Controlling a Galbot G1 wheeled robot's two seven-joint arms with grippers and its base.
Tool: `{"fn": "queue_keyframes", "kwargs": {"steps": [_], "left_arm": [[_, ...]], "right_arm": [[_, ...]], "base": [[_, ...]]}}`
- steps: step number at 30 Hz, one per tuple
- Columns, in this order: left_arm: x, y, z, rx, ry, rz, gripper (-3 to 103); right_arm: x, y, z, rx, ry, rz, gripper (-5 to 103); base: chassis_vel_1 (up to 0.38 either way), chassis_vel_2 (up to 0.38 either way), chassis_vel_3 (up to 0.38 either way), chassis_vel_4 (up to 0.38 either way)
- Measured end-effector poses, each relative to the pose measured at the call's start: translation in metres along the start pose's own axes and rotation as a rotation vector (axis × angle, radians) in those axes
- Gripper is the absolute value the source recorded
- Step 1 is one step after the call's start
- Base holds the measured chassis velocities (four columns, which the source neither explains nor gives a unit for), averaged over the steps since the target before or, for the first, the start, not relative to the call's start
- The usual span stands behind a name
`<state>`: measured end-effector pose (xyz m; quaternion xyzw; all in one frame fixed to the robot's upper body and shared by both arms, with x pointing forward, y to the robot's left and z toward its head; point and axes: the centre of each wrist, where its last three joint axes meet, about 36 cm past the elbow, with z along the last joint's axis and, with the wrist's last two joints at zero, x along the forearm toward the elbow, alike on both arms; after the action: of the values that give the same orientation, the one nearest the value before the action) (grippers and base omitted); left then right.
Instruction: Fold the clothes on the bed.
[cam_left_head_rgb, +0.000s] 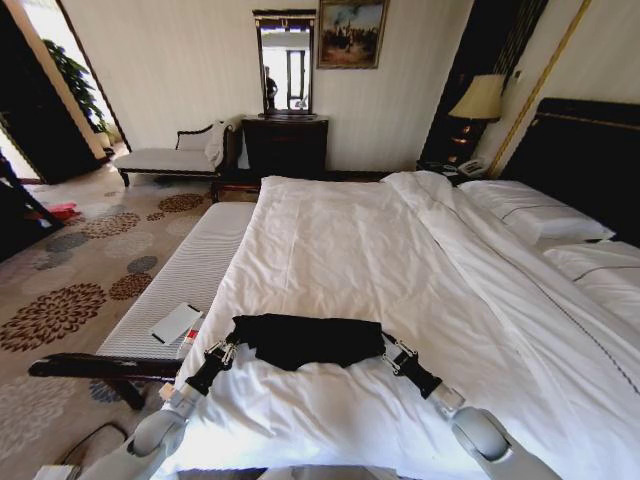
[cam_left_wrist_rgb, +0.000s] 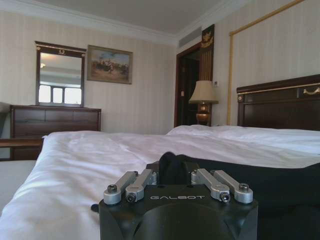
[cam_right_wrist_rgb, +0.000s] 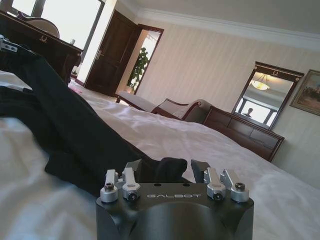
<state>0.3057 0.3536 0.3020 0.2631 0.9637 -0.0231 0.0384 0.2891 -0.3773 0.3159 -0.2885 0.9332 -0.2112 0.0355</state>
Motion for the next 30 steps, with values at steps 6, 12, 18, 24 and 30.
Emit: {"fn": "queue_keyframes", "kwargs": {"steps": [6,12,18,24,30], "left_arm": [[-0.002,0.001,-0.022,0.001,-0.064,0.019,57],[-0.008,0.01,-0.043,0.023,-0.103,0.001,73],[-0.028,0.016,-0.054,0.053,-0.096,-0.053,94],[-0.04,0.006,-0.058,0.079,-0.081,-0.055,100],[-0.047,-0.001,-0.068,0.084,-0.067,-0.052,100]], "right_arm": [[0.004,-0.002,-0.023,-0.038,-0.05,0.019,80],[-0.02,-0.03,-0.04,-0.062,-0.074,0.071,95],[-0.053,-0.075,-0.035,0.0,-0.03,0.085,100],[-0.077,-0.091,-0.011,0.072,0.025,-0.004,100],[-0.108,-0.091,-0.004,0.103,0.015,-0.064,100]], "base": [[0.0,0.0,0.0,0.0],[0.0,0.0,0.0,0.0],[0.0,0.0,0.0,0.0],[0.0,0.0,0.0,0.0],[0.0,0.0,0.0,0.0]]}}
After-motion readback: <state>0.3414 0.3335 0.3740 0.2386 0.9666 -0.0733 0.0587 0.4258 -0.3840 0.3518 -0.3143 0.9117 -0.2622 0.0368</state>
